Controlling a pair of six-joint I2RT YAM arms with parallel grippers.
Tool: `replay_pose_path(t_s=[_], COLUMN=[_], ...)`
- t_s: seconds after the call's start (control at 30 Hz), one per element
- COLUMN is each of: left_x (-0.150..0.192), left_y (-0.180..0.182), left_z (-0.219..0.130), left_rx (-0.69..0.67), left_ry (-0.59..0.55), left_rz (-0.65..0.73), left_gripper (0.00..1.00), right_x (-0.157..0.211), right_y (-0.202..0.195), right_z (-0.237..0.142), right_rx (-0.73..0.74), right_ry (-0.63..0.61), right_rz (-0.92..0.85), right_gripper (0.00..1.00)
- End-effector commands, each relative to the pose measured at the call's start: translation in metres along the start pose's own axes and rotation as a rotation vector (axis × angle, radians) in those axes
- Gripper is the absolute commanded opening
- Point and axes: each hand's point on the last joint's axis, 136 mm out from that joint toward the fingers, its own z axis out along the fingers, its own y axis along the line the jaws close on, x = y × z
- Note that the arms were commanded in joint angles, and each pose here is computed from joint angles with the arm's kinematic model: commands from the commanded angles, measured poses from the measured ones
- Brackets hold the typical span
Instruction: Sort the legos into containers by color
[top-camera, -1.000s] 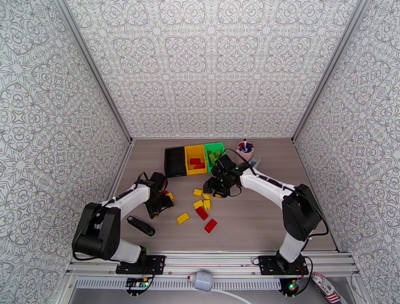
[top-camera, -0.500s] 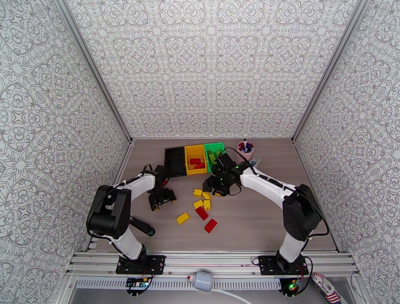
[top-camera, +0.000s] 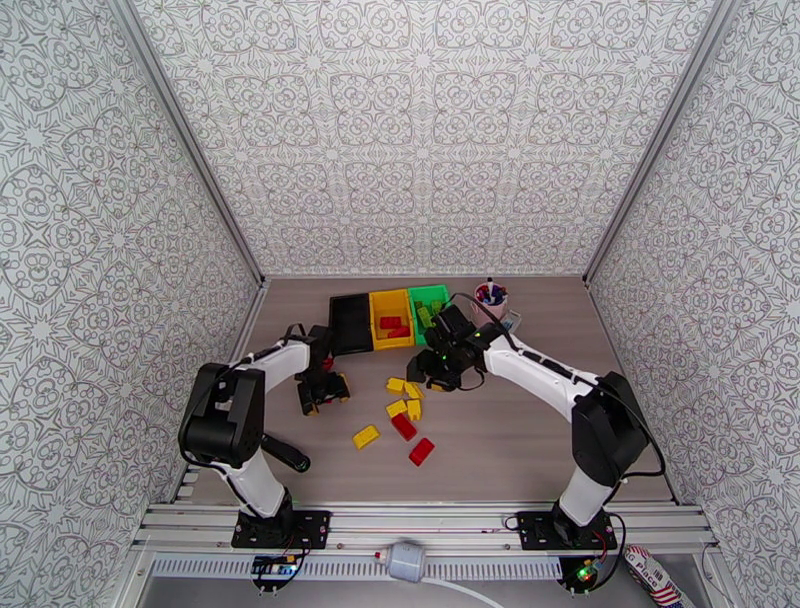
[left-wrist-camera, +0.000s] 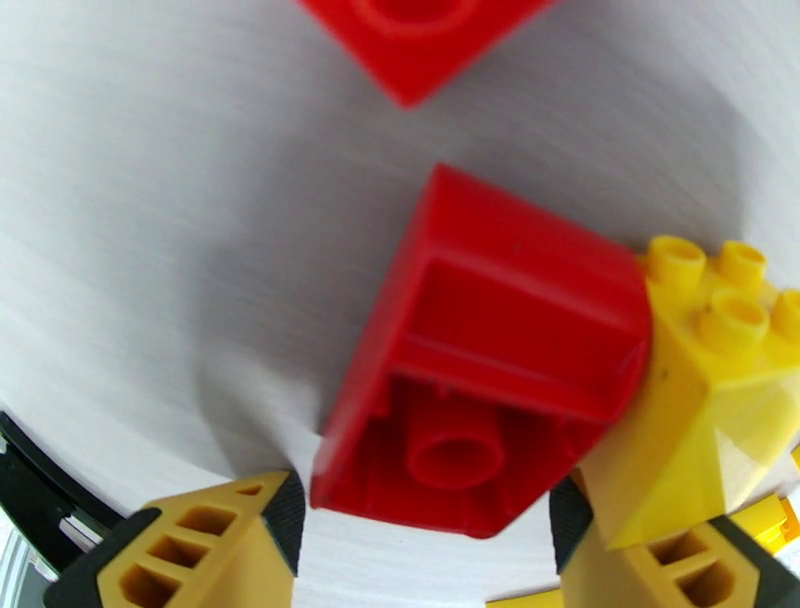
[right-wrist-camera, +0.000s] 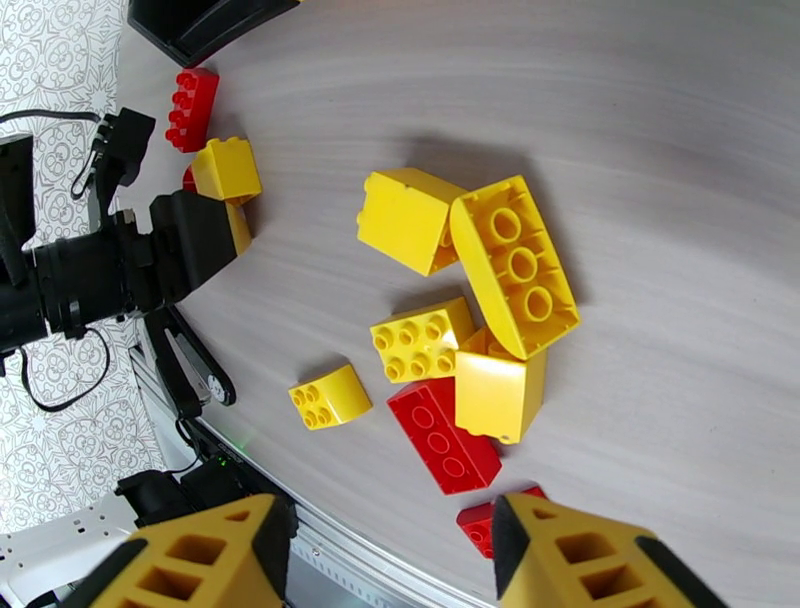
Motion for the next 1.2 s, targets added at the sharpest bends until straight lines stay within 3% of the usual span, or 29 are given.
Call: replay_pose_path(t_s=[0.0,0.17,0.4,0.57,0.73,0.93,1.17], left_x=[-0.023,-0.028,-0.028,-0.022,-0.006,0.011,-0.013], left_y=[0.000,-0.002,-0.010,-0.013,-0.023,-0.074,-0.140], left_z=[-0.004,-0.006,-0.001,-0.008,-0.030,-0.071,-0.121], left_rx=[-0.001,-0.003,0.002,0.009,0.062,0.282,0.476], left_ry=[-0.060,-0.065,-0.050,-0.063,-0.103,-0.174,-0.229], left_rz=[0.021,0.035,0.065,0.075,0.073,0.139,0.209], left_gripper=[0.75,0.71,0.55,0.39,0.34,0.35,0.35], right_x=[0.005,0.005,0.011,0.014,0.015,0.013,0.014], right_y=[-0.004,-0.003,-0.009,-0.016,-0.031,-0.048,-0.059], right_z=[-0.005,-0.006,-0.008,-0.010,-0.010,-0.009,-0.014], right_rx=[0.019,0.018,0.028,0.048,0.117,0.155,0.174], right_ry=[-0.008,-0.006,-0.004,-0.007,-0.009,-0.018,-0.021], right_rz=[0.007,0.002,0.005,0.008,0.023,0.066,0.083], right_gripper=[0.58,0.58,0.58,0.57,0.56,0.55,0.55])
